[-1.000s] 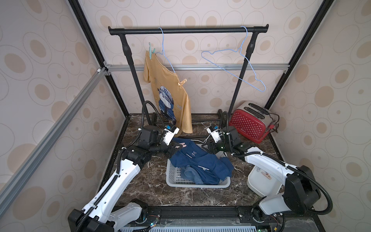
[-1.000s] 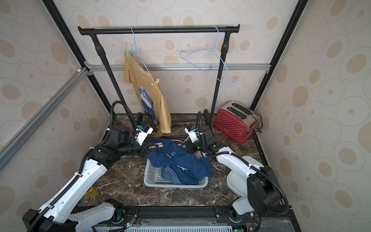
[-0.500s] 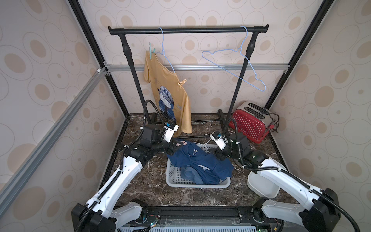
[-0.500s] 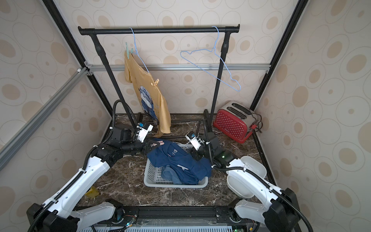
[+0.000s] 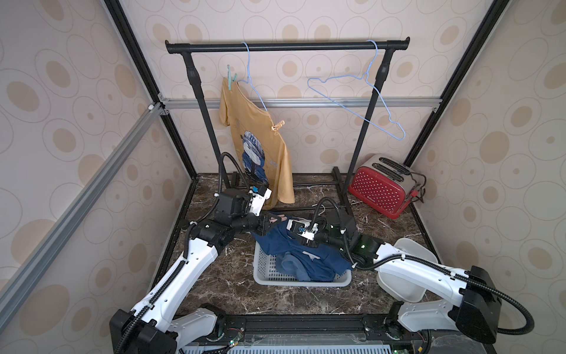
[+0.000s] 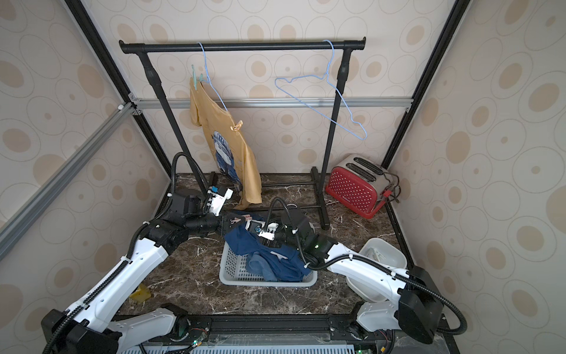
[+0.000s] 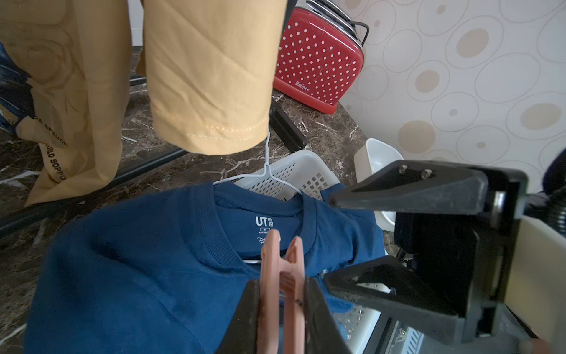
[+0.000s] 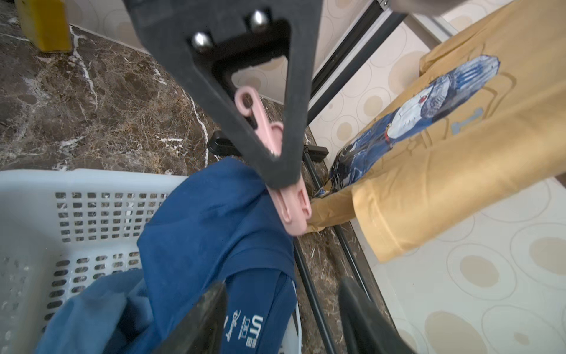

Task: Remove the clothespins securing t-shirts to the hanger
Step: Place the clothespin in the storage box.

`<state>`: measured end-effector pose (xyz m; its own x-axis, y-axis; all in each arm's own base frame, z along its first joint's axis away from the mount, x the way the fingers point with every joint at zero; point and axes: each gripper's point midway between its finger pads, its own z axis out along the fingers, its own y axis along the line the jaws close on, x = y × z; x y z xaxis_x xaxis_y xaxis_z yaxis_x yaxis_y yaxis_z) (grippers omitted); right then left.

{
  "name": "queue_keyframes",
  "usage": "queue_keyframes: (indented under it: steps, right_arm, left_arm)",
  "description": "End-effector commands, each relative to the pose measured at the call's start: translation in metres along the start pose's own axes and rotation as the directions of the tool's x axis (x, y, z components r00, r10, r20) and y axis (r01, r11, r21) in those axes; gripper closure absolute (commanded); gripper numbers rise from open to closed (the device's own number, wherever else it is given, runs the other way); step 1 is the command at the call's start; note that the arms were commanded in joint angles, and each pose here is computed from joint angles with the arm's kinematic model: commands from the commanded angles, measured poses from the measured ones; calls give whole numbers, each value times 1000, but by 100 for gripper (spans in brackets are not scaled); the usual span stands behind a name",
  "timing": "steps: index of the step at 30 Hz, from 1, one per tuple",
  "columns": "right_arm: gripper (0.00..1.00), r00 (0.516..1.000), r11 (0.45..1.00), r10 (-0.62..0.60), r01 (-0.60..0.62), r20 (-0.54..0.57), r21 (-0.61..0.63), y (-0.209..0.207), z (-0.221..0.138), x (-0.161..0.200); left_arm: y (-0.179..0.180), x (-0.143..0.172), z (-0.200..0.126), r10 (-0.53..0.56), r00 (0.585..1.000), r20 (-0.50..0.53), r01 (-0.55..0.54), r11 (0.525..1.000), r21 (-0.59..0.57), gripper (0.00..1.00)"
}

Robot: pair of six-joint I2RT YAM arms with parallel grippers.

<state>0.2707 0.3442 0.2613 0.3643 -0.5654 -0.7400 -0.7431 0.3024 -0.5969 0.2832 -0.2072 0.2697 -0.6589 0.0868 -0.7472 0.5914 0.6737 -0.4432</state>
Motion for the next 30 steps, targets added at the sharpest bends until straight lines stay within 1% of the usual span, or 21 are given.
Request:
queue_keyframes:
  steps: [1,6,11,30]
  right_arm:
    - [41,995,997,-73,71,69,30,-9,7,-25]
    - [46,993,996,-83,80,86,41,-11,15,-33]
    - [56,991,995,-92,89,94,33,-11,21,-36]
    - [70,989,993,-115,115,88,10,-7,34,-36]
  left_arm:
    - [-4,-5,-2,-43,999,0,43,999,17,78]
    - [-5,-6,-2,-47,999,3,47,999,23,78]
    - [-6,-6,-1,-61,998,3,61,998,28,78]
    - [-4,-7,1,-120,993,0,120,992,28,79]
